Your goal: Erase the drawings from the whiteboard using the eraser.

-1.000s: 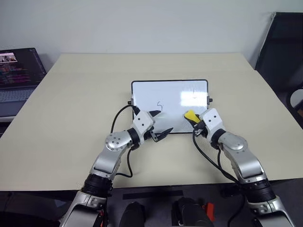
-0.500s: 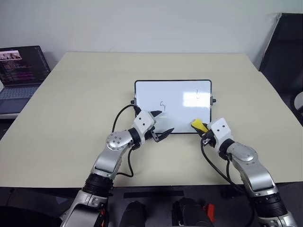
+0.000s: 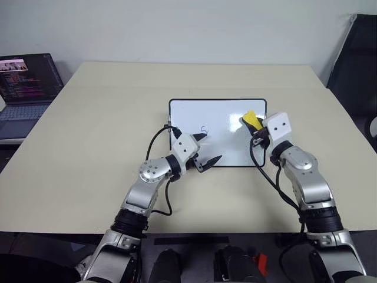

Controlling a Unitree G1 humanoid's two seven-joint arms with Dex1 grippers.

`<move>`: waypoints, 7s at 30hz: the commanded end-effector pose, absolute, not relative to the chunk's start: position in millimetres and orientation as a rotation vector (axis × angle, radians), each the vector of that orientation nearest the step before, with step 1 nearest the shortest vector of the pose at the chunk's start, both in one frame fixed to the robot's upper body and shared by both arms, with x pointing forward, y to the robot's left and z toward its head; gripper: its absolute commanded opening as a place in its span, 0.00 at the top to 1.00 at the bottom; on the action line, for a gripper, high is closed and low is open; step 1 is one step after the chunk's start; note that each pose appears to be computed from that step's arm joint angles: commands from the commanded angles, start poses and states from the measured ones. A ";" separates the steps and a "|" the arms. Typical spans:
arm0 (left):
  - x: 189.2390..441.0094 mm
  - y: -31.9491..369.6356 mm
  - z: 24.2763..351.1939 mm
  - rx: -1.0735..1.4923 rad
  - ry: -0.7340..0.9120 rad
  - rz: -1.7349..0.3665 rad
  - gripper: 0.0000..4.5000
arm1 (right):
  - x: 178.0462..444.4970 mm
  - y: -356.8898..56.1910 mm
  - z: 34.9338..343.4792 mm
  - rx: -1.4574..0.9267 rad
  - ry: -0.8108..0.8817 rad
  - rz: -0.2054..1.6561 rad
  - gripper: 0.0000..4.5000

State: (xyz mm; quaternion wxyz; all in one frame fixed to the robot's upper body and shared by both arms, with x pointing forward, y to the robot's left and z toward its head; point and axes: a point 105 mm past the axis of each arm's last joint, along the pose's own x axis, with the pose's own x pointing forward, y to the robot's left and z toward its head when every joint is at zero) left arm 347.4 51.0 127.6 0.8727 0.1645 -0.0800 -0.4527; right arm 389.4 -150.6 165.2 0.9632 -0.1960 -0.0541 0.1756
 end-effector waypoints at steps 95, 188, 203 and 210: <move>323.3 59.9 130.3 0.356 -0.206 -0.871 0.00 | 363.5 -136.2 150.2 -0.373 -0.074 0.515 0.77; 307.9 52.9 150.5 0.185 -0.253 -1.234 0.00 | 310.6 -228.8 156.7 -0.107 0.110 0.014 0.77; 296.3 41.6 129.2 0.209 -0.154 -1.515 0.00 | 303.1 -256.7 104.7 0.058 0.351 -0.023 0.77; 292.5 43.0 126.1 0.231 -0.151 -1.527 0.00 | 305.3 -260.2 99.5 0.045 0.366 -0.026 0.58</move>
